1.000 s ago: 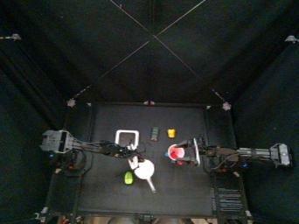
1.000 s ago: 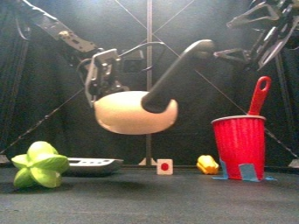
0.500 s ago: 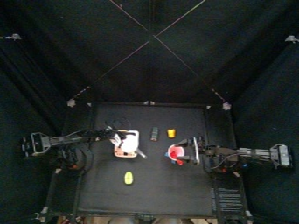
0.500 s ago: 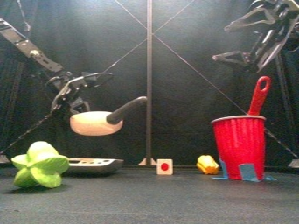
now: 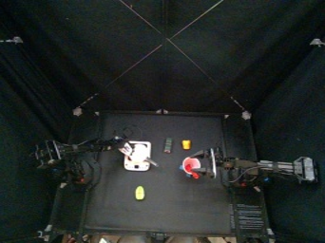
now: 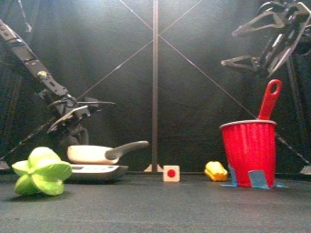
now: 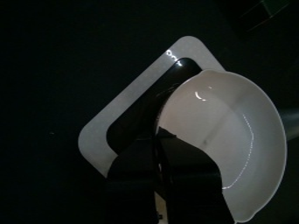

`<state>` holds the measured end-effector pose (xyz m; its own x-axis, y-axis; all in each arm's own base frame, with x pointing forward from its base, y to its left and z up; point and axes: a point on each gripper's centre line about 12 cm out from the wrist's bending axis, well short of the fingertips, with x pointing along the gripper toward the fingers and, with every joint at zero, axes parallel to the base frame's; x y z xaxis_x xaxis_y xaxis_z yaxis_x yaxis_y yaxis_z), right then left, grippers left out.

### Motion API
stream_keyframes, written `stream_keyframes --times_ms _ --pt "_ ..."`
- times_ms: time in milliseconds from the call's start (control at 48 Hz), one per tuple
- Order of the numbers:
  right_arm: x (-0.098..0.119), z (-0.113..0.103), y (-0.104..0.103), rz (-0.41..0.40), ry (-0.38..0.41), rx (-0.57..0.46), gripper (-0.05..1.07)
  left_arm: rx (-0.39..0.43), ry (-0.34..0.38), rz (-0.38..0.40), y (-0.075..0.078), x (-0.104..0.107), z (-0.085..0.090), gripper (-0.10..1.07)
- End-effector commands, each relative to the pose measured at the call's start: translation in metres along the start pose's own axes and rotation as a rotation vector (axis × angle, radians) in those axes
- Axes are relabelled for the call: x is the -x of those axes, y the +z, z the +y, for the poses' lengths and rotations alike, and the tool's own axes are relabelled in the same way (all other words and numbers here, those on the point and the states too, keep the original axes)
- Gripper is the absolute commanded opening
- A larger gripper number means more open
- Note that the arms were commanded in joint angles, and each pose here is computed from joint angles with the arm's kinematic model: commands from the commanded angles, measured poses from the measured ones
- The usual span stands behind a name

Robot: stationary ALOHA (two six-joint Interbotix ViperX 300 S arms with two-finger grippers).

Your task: Place pan on stove

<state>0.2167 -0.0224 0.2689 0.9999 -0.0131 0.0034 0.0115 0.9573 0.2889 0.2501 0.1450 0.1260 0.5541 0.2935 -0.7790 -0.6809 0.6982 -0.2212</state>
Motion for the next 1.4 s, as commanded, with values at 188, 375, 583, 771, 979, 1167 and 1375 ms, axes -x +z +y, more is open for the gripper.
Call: stream_keyframes --times_ms 188,375,583,771,979,1167,1375 --pt "-0.002 0.0 0.004 -0.012 0.003 -0.002 1.04 0.006 -0.002 -0.056 0.013 0.001 0.0 0.48" --pt "-0.001 0.0 0.003 -0.01 0.002 -0.004 1.04 0.011 0.001 -0.064 0.013 0.005 0.002 0.64" --pt "-0.001 0.0 0.003 -0.01 0.002 -0.004 1.04 0.011 -0.005 -0.087 0.014 0.013 0.002 0.71" --pt "-0.001 0.0 0.003 -0.011 0.0 -0.004 1.04 0.014 -0.015 -0.134 0.014 0.028 0.003 0.71" --pt "-0.001 -0.001 0.004 -0.013 -0.005 -0.008 1.04 0.014 -0.031 -0.191 0.013 0.047 0.003 0.71" --pt "-0.001 -0.002 0.003 -0.013 -0.009 -0.008 1.04 0.017 -0.034 -0.225 0.01 0.053 0.005 0.71" --pt "-0.001 -0.003 0.003 -0.014 -0.012 -0.009 1.04 0.017 -0.038 -0.225 0.009 0.053 0.003 0.71"
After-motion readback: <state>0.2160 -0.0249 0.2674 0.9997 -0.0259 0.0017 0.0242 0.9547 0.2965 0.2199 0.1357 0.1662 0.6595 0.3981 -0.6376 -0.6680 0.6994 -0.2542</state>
